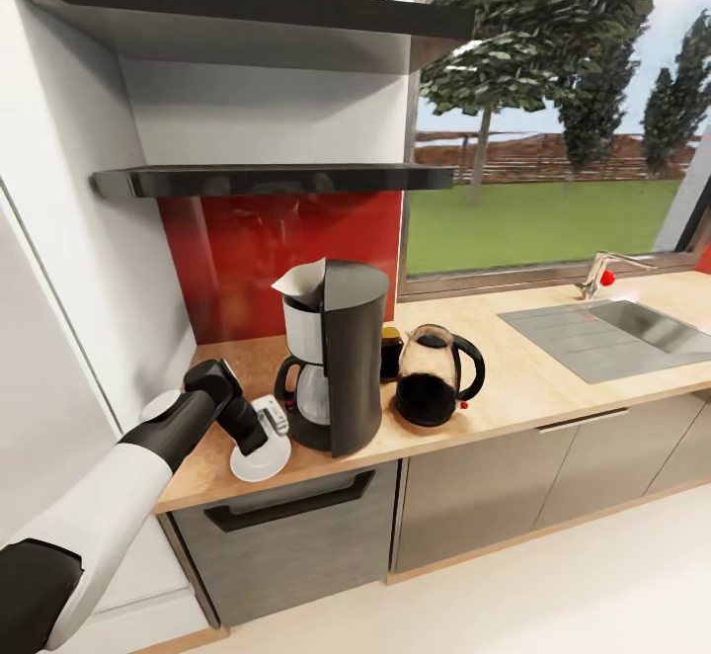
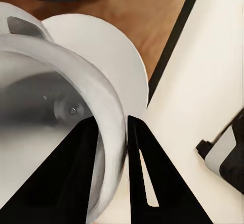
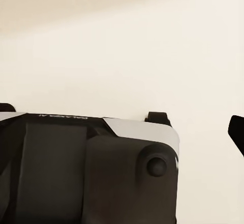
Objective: Set up a coffee station on the kitchen countertop: keep the coffee maker on the countertop, move the bottle of coffee from the kitchen shelf to the counter next to the coffee maker, place a paper coffee filter on top of the coffee maker, put the saucer next to the coffee maker with the coffee cup on the saucer, and place the electric kettle next to the coffee maker.
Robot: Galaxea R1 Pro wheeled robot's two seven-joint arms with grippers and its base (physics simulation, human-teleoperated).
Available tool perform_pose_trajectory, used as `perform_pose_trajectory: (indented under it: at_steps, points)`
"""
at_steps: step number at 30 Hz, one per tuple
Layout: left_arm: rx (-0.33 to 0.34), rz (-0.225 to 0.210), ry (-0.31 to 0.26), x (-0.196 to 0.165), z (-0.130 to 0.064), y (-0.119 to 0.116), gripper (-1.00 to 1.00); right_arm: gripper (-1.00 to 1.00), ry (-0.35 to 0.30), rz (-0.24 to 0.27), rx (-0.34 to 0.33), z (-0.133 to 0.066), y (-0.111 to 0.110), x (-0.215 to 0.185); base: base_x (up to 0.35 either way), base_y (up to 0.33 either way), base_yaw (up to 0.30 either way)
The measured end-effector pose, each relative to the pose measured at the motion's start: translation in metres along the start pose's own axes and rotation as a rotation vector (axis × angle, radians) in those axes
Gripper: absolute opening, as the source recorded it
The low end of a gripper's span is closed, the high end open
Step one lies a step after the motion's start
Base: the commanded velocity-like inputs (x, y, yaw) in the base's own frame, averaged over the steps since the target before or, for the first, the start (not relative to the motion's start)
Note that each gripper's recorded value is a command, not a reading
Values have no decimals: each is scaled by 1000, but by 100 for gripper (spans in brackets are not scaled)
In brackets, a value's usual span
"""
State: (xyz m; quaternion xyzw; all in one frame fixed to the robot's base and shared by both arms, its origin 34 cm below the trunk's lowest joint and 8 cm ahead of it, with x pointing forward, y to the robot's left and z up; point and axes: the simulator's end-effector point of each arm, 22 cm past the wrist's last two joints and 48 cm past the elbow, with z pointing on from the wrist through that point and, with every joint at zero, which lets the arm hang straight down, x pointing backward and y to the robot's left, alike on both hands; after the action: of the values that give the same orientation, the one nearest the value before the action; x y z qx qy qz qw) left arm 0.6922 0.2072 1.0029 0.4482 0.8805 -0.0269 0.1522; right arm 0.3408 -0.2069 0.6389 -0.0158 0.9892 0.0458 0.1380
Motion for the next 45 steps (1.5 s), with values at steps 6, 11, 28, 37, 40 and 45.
perform_pose_trajectory:
  at_steps: [6,11,28,37,40,45]
  points:
    - [45,9,10,1,1,-11,-100,100,0,0,1,0,0,0,0,0,0]
    - [74,14,15,3,0,-17,-100,100,0,0,1,0,0,0,0,0,0]
    - [67,7,29,11,-1,-12,-100,100,0,0,1,0,0,0,0,0,0]
    - [45,12,51,16,-1,-7,-100,100,0,0,1,0,0,0,0,0,0]
    - [44,13,50,16,-1,-7,100,100,0,0,1,0,0,0,0,0,0]
    - [43,8,48,16,-2,-5,100,100,0,0,1,0,0,0,0,0,0]
